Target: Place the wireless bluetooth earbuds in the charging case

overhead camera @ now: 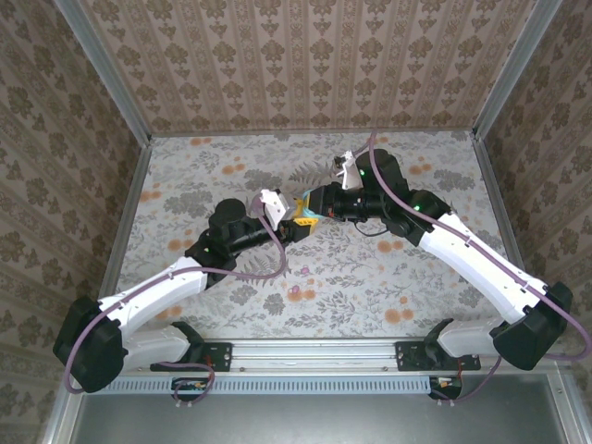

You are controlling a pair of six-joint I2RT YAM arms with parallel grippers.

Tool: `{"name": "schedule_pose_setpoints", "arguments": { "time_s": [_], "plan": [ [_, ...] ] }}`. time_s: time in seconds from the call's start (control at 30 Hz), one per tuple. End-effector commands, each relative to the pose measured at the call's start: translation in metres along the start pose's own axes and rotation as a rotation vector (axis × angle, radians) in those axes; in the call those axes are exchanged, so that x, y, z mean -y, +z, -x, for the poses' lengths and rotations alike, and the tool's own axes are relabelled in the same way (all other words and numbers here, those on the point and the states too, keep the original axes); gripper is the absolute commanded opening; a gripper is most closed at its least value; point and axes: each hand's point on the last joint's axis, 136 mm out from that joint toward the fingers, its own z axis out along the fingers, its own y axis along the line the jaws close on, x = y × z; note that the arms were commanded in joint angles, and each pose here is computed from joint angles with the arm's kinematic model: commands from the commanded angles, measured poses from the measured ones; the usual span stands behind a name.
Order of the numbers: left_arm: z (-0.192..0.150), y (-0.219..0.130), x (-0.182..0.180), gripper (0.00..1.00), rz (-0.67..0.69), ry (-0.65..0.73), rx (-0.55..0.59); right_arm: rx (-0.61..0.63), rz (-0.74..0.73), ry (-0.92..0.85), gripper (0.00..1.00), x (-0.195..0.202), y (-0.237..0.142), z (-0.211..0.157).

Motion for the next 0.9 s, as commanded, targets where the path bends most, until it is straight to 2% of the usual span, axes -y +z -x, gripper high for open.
{"name": "schedule_pose_setpoints", "arguments": {
  "time_s": [0.0,0.27,0.5,0.67,0.87],
  "plan": [
    [0.033,-0.003,0.002,0.29,0.001,0.063,0.092,0.002,-0.009,-0.003,0.21,-0.003,0.001,0.001],
    [0.034,-0.002,0.001,0.29,0.007,0.062,0.097,0.011,-0.003,0.0,0.21,-0.006,-0.001,0.004],
    [0.039,-0.004,-0.001,0.29,0.022,0.071,0.114,-0.025,-0.095,-0.019,0.26,0.011,-0.004,-0.007],
    [0.04,-0.005,0.0,0.29,0.021,0.07,0.113,-0.019,-0.091,-0.026,0.33,0.007,-0.005,-0.004],
    [0.037,-0.004,0.0,0.29,0.017,0.067,0.107,-0.003,-0.075,-0.036,0.35,-0.002,-0.01,0.001]
  ]
}}
